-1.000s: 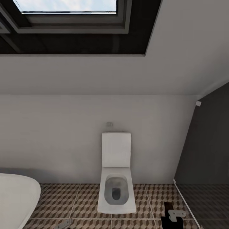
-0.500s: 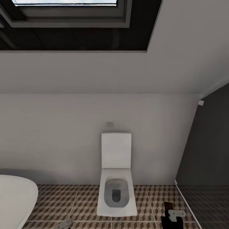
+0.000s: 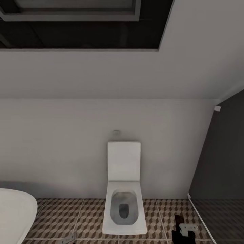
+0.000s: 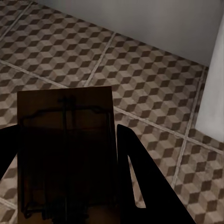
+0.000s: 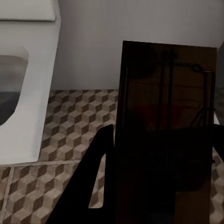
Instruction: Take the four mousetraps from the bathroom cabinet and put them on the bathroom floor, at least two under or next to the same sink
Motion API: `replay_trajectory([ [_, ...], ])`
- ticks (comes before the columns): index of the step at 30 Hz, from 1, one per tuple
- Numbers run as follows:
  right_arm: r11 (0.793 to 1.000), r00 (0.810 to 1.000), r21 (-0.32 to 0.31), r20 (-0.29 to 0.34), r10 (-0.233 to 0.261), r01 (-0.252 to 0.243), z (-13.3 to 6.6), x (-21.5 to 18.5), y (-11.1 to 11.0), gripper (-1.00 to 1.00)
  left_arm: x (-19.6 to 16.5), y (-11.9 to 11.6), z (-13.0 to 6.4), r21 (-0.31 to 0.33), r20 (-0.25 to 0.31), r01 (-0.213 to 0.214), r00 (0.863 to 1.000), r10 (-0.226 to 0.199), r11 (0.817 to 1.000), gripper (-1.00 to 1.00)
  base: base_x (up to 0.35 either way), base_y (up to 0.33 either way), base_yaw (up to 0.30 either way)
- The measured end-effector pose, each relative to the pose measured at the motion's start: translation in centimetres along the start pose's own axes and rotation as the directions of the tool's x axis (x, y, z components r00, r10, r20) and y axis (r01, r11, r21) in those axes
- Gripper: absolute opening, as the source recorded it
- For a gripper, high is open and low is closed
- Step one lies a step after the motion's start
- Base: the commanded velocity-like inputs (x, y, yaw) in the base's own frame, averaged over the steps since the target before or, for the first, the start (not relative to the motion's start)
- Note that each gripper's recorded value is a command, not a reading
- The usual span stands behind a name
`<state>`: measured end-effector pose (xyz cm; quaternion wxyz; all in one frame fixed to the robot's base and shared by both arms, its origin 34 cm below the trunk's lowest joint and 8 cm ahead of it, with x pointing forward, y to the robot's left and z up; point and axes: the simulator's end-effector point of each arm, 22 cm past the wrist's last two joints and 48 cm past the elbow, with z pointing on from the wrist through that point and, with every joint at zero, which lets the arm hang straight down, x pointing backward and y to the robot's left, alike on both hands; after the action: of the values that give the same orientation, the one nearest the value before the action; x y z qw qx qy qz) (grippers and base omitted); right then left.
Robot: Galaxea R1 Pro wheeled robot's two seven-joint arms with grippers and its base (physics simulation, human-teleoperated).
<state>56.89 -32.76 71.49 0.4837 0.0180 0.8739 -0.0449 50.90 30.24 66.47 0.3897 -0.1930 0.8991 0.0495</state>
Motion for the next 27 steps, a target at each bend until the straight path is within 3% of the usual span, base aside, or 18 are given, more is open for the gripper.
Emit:
replay_trajectory([
  [27, 1.0, 1.0, -0.003, 0.002, -0.003, 0.003, 2.2, 2.6, 0.3, -1.0, 2.2, -0.2, 2.7, 0.003, 0.0, 0.0, 1.0, 0.0, 1.0, -1.0, 0.003, 0.0, 0.0],
])
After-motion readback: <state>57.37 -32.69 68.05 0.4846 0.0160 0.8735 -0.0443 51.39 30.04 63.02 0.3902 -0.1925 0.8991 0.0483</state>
